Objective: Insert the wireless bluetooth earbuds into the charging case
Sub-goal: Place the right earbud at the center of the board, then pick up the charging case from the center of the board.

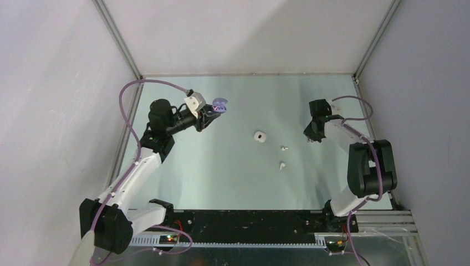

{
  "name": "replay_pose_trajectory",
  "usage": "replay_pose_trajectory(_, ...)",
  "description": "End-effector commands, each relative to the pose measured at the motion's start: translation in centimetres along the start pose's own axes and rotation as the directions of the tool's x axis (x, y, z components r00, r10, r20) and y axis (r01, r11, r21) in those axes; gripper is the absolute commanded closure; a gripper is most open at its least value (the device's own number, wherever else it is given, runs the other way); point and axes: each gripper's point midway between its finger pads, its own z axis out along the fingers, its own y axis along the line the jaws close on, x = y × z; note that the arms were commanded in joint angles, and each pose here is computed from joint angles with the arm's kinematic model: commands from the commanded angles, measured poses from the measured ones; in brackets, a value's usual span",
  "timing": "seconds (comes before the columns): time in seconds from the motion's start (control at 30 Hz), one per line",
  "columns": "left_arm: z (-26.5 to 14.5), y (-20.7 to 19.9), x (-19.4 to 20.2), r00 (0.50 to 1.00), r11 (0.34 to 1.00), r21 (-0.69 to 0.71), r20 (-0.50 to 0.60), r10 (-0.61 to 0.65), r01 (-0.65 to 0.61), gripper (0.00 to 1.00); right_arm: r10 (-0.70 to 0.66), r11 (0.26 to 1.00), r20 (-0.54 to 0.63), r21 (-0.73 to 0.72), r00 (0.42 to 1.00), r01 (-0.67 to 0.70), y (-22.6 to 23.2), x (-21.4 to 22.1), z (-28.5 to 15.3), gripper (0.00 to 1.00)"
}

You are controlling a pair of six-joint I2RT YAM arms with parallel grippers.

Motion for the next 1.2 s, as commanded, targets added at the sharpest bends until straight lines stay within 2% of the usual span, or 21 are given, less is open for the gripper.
replay_pose_trajectory(0.0,0.0,0.2,-1.4,1.0,1.0,-0.014,0.026,0.003,-0.003,1.0,0.146,0.985,0.003,0.087,0.989,-0.146,-1.7,-0.1,2.1,1.0)
replay_pose_trajectory(0.03,0.0,0.3,-1.4,1.0,1.0,-0.012,0.023,0.002,-0.001,1.0,0.149,0.986,-0.012,0.076,0.989,-0.147,-1.4,0.2,2.5,0.98)
replay_pose_trajectory(0.13,0.1,0.4,-1.4,1.0,1.0,-0.011,0.019,0.002,-0.002,1.0,0.143,0.989,-0.038,0.039,0.989,-0.142,-0.5,-0.1,2.3,0.79)
replay_pose_trajectory(0.2,0.2,0.6,-1.5,1.0,1.0,-0.016,0.021,0.004,-0.004,1.0,0.13,0.991,-0.061,0.013,0.99,-0.13,0.1,-0.5,1.6,0.72)
replay_pose_trajectory(0.33,0.4,0.8,-1.8,0.999,1.0,-0.018,0.03,0.011,-0.01,1.0,0.083,0.996,-0.098,-0.018,0.992,-0.086,0.4,-2.1,0.2,0.7)
replay_pose_trajectory(0.4,0.5,0.9,-2.0,0.999,1.0,-0.014,0.032,0.02,-0.02,1.0,-0.008,0.993,-0.124,-0.118,0.992,-0.007,1.6,-3.4,-1.0,0.66)
replay_pose_trajectory(0.43,0.5,0.9,-2.0,0.999,1.0,-0.012,0.03,0.025,-0.025,1.0,-0.117,0.97,-0.145,-0.227,0.982,0.082,2.5,-3.5,-1.8,0.64)
replay_pose_trajectory(0.53,0.5,1.1,-2.2,0.999,0.999,-0.011,0.032,0.039,-0.038,1.0,-0.349,0.846,-0.117,-0.465,0.93,0.26,6.0,-4.8,-5.0,0.56)
replay_pose_trajectory(0.57,0.6,1.1,-2.2,0.999,0.999,-0.013,0.033,0.043,-0.042,1.0,-0.461,0.76,-0.078,-0.55,0.884,0.347,6.9,-4.7,-5.9,0.55)
replay_pose_trajectory(0.6,0.6,1.1,-2.2,0.998,0.999,-0.013,0.035,0.044,-0.043,1.0,-0.531,0.715,-0.104,-0.587,0.841,0.38,7.2,-4.5,-6.2,0.52)
replay_pose_trajectory(0.63,0.6,1.2,-2.2,0.998,0.999,-0.012,0.037,0.043,-0.043,1.0,-0.64,0.641,-0.141,-0.641,0.756,0.422,6.4,-2.8,-5.8,0.52)
replay_pose_trajectory(0.67,0.7,1.2,-2.3,0.998,0.999,-0.015,0.041,0.045,-0.045,1.0,-0.718,0.551,-0.05,-0.651,0.694,0.522,6.9,-4.1,-6.1,0.53)
replay_pose_trajectory(0.7,0.6,1.2,-2.4,0.998,0.999,-0.017,0.044,0.047,-0.047,1.0,-0.758,0.526,-0.069,-0.653,0.648,0.545,6.4,-3.9,-5.8,0.57)
replay_pose_trajectory(0.73,0.6,1.2,-2.4,0.998,0.999,-0.018,0.047,0.049,-0.048,1.0,-0.82,0.469,-0.046,-0.625,0.57,0.624,5.6,-4.1,-5.1,0.59)
replay_pose_trajectory(0.77,0.6,1.2,-2.5,0.997,0.999,-0.017,0.048,0.052,-0.051,1.0,-0.855,0.452,-0.085,-0.608,0.512,0.653,4.8,-4.0,-4.5,0.61)
replay_pose_trajectory(0.8,0.5,1.1,-2.5,0.997,0.998,-0.018,0.047,0.056,-0.055,1.0,-0.902,0.392,-0.09,-0.583,0.423,0.711,3.9,-4.0,-3.9,0.62)
replay_pose_trajectory(0.83,0.4,1.1,-2.5,0.997,0.998,-0.018,0.047,0.06,-0.059,1.0,-0.921,0.373,-0.142,-0.59,0.363,0.716,3.2,-3.7,-3.6,0.66)
replay_pose_trajectory(0.87,0.3,1.1,-2.6,0.997,0.998,-0.018,0.046,0.067,-0.066,1.0,-0.946,0.318,-0.148,-0.58,0.287,0.75,2.5,-3.9,-3.3,0.67)
replay_pose_trajectory(0.93,0.1,0.9,-2.4,0.996,0.997,-0.015,0.04,0.074,-0.074,1.0,-0.967,0.253,-0.177,-0.575,0.183,0.778,1.4,-4.4,-2.5,0.68)
replay_pose_trajectory(1.07,0.0,0.8,-2.1,0.997,0.997,-0.012,0.036,0.073,-0.073,1.0,-0.976,0.128,-0.216,-0.576,0.001,0.807,-0.7,-4.7,-0.7,0.67)
replay_pose_trajectory(1.17,-0.1,0.7,-2.2,0.997,0.997,-0.012,0.04,0.072,-0.072,1.0,-0.974,0.041,-0.201,-0.598,-0.1,0.801,-1.7,-3.4,0.3,0.66)
